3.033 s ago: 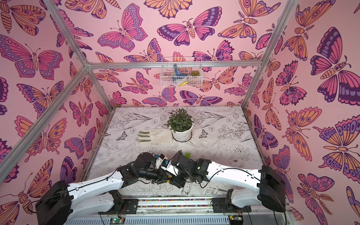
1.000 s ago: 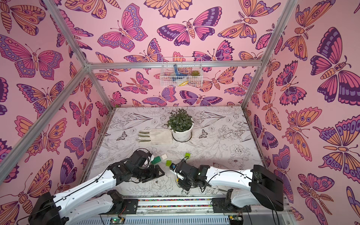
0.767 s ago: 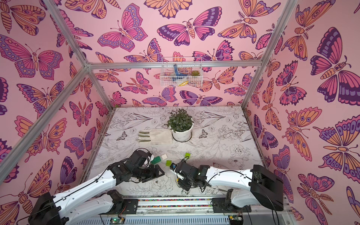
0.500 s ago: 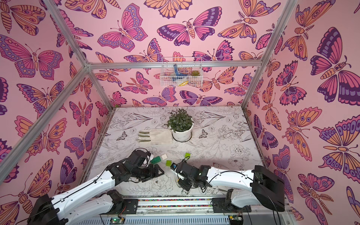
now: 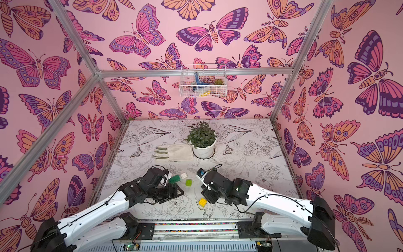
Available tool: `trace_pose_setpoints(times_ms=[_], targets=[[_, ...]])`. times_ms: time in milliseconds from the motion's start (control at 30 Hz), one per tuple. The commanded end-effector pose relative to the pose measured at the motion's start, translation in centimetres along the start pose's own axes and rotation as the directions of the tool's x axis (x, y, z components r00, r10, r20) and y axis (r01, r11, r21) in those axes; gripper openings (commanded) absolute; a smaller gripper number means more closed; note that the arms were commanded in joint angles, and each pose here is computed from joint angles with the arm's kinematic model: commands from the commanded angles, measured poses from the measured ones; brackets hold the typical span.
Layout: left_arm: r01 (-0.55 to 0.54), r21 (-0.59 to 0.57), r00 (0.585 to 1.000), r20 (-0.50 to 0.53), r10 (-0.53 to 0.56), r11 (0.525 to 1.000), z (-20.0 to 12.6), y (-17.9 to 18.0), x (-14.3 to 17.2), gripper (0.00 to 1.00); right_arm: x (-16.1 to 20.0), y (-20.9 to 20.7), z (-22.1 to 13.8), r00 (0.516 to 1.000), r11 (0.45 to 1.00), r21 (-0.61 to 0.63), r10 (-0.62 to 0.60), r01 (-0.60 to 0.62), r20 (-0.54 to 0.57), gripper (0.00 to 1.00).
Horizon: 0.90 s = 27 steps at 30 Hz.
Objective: Assemble a giraffe with lego
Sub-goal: Pick up the lego brick from the center of the board.
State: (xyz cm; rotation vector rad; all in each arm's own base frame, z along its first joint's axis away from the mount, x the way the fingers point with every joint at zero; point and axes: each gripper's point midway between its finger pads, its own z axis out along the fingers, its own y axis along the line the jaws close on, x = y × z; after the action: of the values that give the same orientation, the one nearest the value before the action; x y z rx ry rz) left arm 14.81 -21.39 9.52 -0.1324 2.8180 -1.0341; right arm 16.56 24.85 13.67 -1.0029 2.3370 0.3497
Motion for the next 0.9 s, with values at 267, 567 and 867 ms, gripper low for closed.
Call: trace_pose_setpoints(times_ms=[267, 567, 867], targets=[[-0.008, 0.024, 0.999, 0.039, 0.007, 1.0, -0.4, -0.5, -0.7, 0.81, 3.9, -2.1, 2.9, 0.96, 0.994, 0.099, -0.022, 0.052, -0.279, 0.64], [-0.004, 0.028, 0.999, 0.04, 0.003, 1.0, -0.4, -0.2, -0.6, 0.81, 4.0, -1.9, 5.0, 0.955, 0.995, 0.08, -0.025, 0.051, -0.296, 0.63], [0.003, 0.024, 0.999, 0.041, -0.004, 1.0, -0.6, 0.1, -0.5, 0.81, 3.5, -1.6, 6.9, 0.951, 0.997, 0.063, -0.031, 0.053, -0.307, 0.6]])
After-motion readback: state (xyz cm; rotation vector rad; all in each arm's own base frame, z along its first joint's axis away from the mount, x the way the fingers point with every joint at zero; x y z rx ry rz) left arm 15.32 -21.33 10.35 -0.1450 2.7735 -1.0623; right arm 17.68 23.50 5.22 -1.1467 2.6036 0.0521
